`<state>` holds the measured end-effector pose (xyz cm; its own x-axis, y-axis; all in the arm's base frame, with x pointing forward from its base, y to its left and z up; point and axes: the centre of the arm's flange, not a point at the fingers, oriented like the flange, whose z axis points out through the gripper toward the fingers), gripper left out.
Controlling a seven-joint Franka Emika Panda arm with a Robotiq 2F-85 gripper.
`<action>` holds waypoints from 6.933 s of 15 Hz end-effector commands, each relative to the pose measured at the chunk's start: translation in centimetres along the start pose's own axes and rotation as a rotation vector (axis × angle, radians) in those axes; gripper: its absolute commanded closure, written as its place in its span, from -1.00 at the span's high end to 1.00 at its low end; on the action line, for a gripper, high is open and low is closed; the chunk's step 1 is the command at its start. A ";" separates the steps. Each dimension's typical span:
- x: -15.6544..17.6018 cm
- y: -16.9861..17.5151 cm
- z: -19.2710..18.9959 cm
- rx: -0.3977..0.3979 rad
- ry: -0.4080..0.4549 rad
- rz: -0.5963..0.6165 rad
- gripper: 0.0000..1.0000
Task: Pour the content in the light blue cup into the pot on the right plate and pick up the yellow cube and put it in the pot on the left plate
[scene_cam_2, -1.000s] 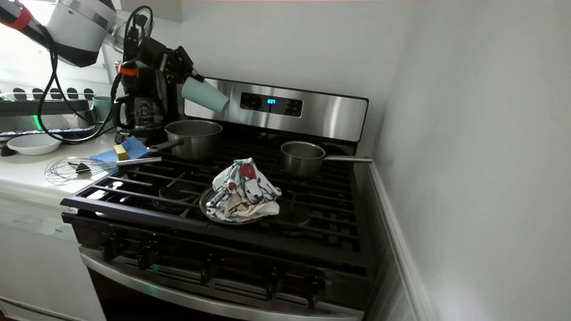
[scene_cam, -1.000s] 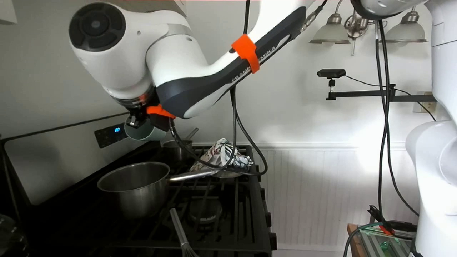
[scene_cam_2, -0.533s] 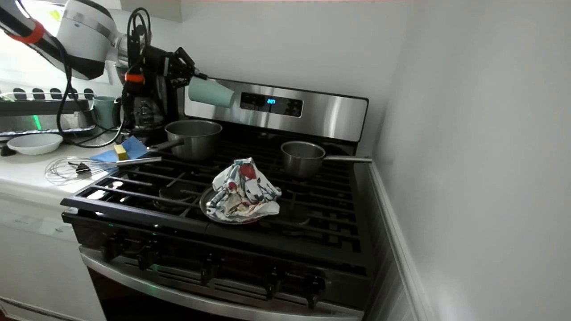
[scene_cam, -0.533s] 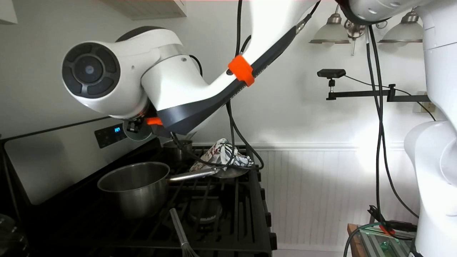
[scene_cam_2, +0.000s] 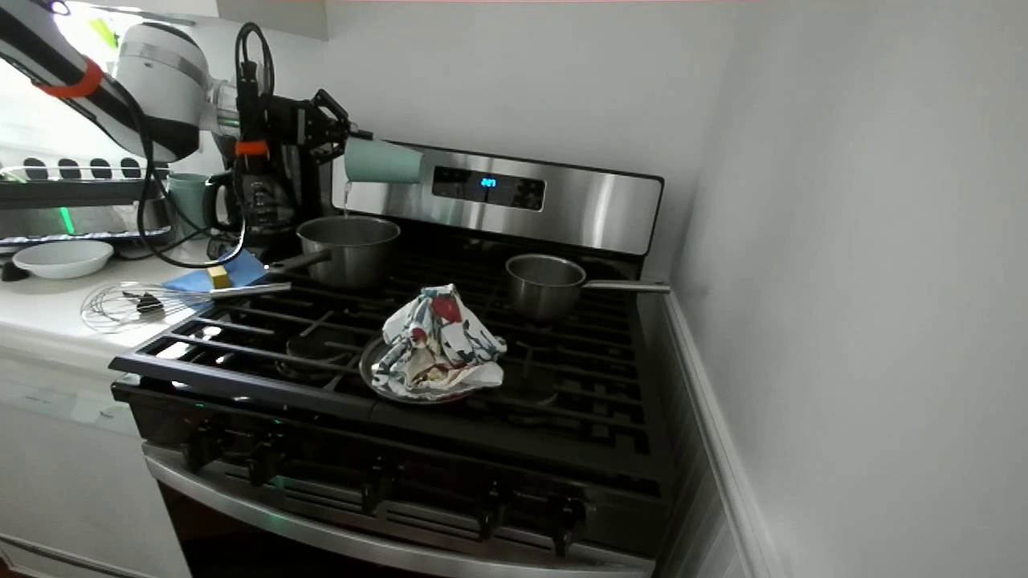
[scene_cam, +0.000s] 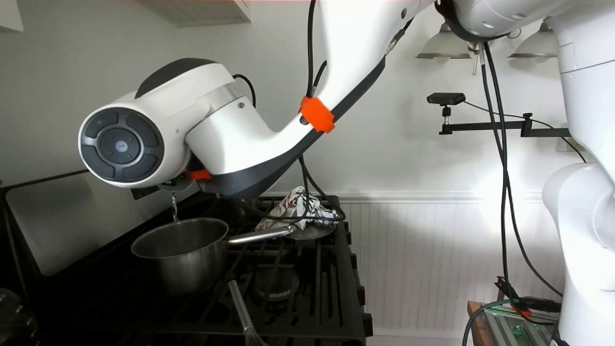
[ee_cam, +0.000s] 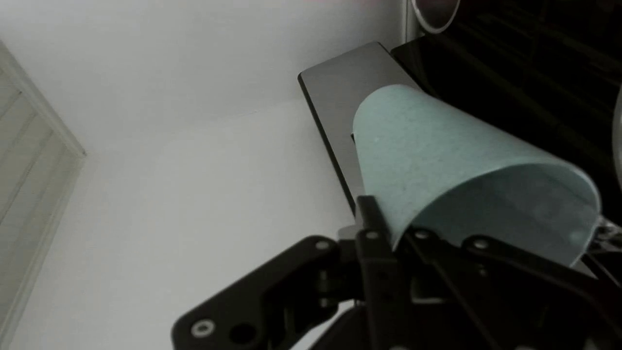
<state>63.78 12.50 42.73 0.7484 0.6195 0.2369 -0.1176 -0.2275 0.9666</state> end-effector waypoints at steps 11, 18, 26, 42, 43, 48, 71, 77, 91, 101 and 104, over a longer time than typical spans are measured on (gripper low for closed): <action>0.8 0.4 0.3 -0.100 0.028 -0.078 -0.98; 0.1 3.0 0.8 0.203 0.015 0.103 -0.98; 0.0 7.4 -2.8 0.629 0.104 0.260 -0.98; 0.9 5.4 -11.3 1.201 -0.006 0.104 -0.90; 0.9 5.4 -11.3 1.200 -0.007 0.104 -0.90; 0.9 4.9 -11.1 1.205 -0.014 0.100 -0.98; 2.4 -8.3 -21.1 1.602 0.293 -0.284 -0.98; 2.5 -9.7 -21.3 1.592 0.311 -0.333 -0.38; 0.6 -4.1 -16.0 1.455 0.399 -0.289 1.00; -1.8 -9.6 -12.3 1.491 0.375 -0.372 1.00; -2.1 -11.5 -11.4 1.480 0.365 -0.367 1.00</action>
<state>55.65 23.03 34.01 0.3850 0.8909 0.2409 0.9113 -0.4082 0.0532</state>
